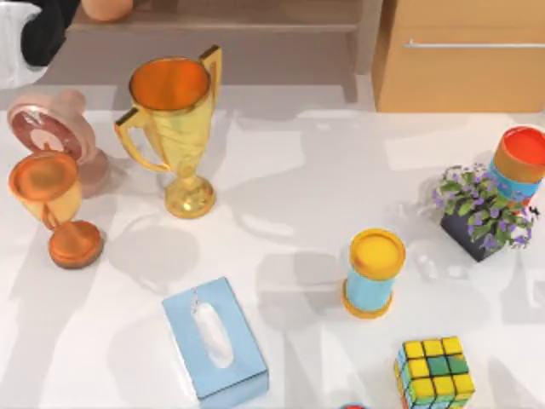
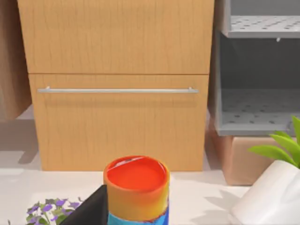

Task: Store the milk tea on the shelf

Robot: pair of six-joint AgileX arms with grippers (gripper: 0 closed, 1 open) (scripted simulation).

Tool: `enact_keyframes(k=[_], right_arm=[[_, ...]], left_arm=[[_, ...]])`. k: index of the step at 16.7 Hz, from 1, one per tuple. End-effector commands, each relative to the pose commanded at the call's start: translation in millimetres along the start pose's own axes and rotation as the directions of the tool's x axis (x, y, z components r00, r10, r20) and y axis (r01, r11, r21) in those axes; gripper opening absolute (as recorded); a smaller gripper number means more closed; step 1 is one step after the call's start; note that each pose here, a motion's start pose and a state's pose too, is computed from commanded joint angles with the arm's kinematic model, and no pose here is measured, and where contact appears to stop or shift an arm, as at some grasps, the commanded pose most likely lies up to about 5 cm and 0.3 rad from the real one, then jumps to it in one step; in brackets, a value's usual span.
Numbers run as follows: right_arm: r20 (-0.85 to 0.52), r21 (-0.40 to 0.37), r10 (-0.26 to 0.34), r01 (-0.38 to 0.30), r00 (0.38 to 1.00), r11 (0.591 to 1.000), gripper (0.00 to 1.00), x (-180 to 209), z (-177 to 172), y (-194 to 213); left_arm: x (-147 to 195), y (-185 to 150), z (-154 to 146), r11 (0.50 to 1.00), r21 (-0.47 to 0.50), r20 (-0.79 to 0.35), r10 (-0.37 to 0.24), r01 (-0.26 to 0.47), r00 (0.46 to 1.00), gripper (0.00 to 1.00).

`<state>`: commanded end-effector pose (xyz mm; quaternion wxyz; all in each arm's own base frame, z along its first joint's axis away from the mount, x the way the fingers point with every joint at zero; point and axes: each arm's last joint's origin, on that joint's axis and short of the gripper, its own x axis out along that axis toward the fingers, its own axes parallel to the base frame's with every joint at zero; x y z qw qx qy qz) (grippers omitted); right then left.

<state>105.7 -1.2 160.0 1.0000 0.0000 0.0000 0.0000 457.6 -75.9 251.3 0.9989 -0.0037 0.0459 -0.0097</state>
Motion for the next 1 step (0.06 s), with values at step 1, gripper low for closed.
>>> enact_keyframes(k=[1], right_arm=[[0.0, 0.0, 0.0, 0.0, 1.0, 1.0, 1.0, 0.0, 0.0, 0.0]], left_arm=[[0.0, 0.0, 0.0, 1.0, 0.0, 0.0, 0.0, 0.0, 1.0, 1.0]])
